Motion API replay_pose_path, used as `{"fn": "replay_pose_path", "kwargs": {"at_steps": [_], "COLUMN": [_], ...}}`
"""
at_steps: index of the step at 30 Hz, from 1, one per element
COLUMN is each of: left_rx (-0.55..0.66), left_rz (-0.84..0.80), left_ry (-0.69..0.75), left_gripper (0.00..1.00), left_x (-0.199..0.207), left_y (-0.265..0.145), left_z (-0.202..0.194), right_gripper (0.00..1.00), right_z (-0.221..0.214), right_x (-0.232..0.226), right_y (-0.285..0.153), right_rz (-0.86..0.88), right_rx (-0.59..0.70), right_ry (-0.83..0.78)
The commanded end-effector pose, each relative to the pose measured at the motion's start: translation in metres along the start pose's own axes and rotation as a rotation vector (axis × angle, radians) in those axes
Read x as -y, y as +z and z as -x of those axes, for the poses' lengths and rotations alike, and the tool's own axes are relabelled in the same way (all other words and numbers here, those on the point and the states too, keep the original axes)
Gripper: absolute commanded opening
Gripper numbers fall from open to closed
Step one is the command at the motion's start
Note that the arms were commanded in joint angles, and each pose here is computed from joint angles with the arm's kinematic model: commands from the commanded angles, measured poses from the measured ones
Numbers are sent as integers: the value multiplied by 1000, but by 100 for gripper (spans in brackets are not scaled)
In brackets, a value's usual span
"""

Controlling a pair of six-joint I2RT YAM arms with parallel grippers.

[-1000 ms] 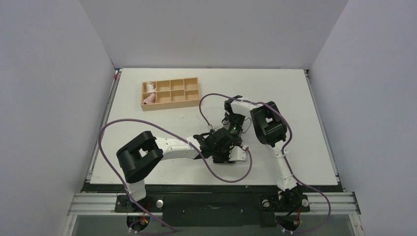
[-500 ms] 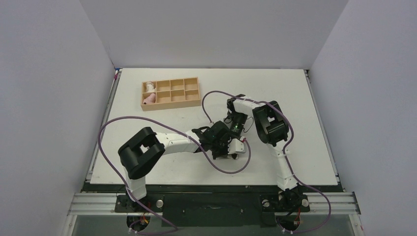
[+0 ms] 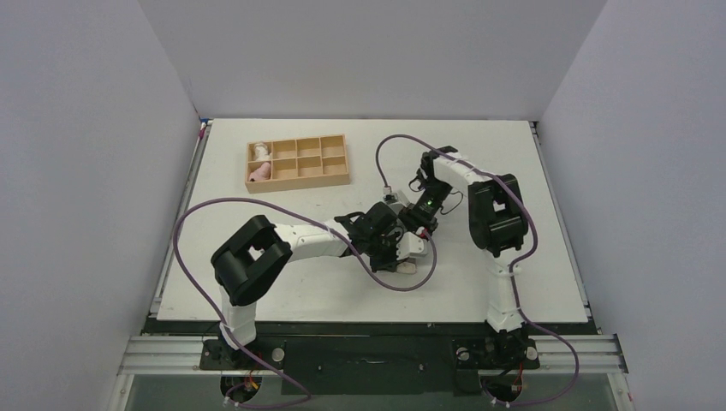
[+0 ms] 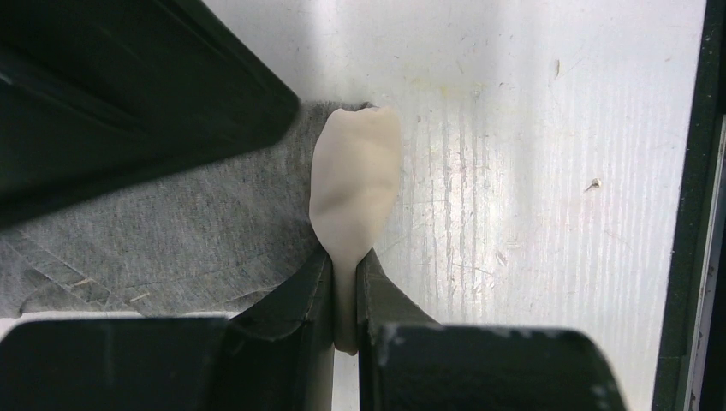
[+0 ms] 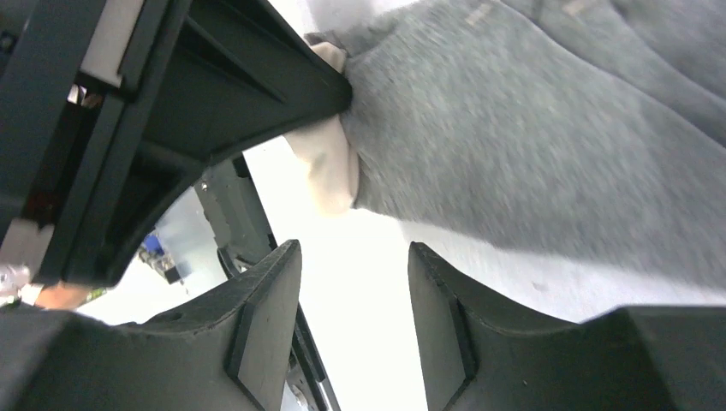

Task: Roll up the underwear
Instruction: Roll the underwear to the center of the board.

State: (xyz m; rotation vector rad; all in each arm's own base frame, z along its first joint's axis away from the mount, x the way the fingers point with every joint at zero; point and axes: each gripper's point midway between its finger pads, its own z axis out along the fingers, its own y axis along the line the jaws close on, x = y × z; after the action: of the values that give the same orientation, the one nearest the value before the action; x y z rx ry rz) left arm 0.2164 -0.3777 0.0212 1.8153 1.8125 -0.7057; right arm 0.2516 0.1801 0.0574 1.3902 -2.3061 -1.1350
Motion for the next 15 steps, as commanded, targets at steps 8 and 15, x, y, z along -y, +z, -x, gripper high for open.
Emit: {"fn": "replay_pose_path", "kwargs": {"at_steps": [8, 15], "left_rx": [-84, -90], "left_rz": [-104, -275], "left_ry": [-139, -329], "left_gripper": [0, 0], "left_x": [5, 8], "left_y": [7, 7], "left_z": [-27, -32], "right_gripper": [48, 51], "right_z": [-5, -13], "right_x": [15, 3], "right_y": [-69, -93], "right_rz": [-242, -371], "right_rx": [255, 447], "right_ry": [58, 67]}}
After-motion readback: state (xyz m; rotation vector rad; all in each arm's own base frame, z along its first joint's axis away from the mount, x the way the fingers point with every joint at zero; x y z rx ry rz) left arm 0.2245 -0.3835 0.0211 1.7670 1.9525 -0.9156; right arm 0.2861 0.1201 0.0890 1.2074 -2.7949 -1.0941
